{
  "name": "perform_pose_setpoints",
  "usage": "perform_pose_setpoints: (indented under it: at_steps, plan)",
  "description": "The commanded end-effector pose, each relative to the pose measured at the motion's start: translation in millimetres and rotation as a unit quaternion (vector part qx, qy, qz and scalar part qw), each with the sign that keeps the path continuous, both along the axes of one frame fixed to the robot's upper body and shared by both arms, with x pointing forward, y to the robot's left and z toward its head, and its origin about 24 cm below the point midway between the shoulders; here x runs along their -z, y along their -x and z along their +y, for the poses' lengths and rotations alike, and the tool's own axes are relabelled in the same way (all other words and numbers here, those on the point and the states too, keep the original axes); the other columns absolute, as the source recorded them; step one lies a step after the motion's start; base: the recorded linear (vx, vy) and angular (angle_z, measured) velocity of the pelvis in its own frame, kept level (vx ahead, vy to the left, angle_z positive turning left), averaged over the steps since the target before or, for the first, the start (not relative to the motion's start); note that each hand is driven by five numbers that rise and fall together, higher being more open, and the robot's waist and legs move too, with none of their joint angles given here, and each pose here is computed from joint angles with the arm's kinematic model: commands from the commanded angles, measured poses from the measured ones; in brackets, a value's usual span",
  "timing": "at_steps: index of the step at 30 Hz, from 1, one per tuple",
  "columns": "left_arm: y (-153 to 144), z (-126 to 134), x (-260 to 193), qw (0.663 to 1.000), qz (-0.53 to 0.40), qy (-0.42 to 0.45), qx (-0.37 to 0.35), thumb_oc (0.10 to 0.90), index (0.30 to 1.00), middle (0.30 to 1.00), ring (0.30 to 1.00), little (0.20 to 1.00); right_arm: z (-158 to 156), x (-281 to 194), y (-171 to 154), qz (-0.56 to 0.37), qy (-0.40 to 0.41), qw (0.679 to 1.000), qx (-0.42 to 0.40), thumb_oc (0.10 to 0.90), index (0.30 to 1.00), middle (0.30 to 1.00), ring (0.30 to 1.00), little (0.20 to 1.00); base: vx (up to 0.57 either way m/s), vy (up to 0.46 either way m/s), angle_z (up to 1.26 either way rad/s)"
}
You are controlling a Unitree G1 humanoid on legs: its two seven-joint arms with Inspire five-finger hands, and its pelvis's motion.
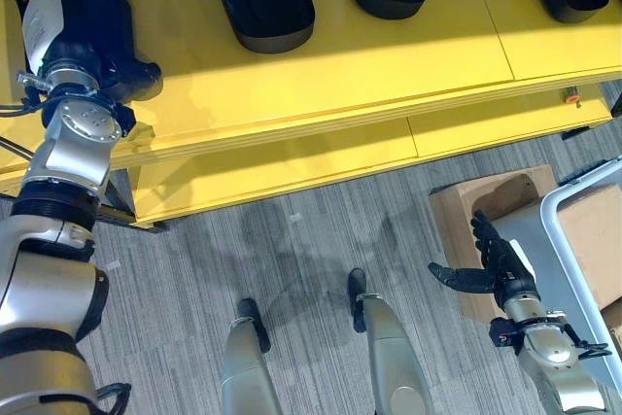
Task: Move parts from the plastic box to the shelf.
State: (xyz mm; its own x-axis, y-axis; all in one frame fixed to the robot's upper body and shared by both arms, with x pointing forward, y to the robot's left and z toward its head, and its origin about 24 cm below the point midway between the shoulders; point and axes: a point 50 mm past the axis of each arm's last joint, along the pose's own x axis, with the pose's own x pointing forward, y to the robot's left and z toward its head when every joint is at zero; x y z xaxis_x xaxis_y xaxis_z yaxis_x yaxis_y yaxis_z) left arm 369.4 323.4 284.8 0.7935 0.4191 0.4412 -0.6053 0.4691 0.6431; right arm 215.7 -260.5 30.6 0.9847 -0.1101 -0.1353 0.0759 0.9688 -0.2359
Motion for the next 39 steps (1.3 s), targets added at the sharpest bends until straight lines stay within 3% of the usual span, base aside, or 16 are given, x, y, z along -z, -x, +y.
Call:
perform_pose_setpoints:
  at_steps: [1,7,27,39]
  plan:
    - [20.2,9.6,-59.9,0.994,-0.097,-0.047,-0.019,0.9,1.0,1.0,1.0,1.0,-21.8,-39.3,5.3,-0.083,0.043,0.996,0.009,0.9,1.0,1.0,1.0,1.0,0.0,0.0,0.0]
    - [21.3,1.4,-64.0,0.993,-0.113,-0.041,0.014,0.9,1.0,1.0,1.0,1.0,-23.3,-39.7,5.5,-0.083,0.046,0.995,0.01,0.9,1.0,1.0,1.0,1.0,0.0,-0.003,0.01]
    - [25.3,-24.9,-41.5,0.947,-0.195,0.158,0.201,0.9,1.0,1.0,1.0,1.0,-22.1,-39.0,1.6,-0.087,0.044,0.995,0.018,0.9,1.0,1.0,1.0,1.0,-0.01,-0.013,0.03]
    - [62.0,-28.9,9.5,0.926,-0.209,0.184,0.256,0.9,1.0,1.0,1.0,1.0,-21.7,-33.0,7.9,-0.08,0.042,0.996,0.026,0.9,1.0,1.0,1.0,1.0,0.0,0.0,0.0]
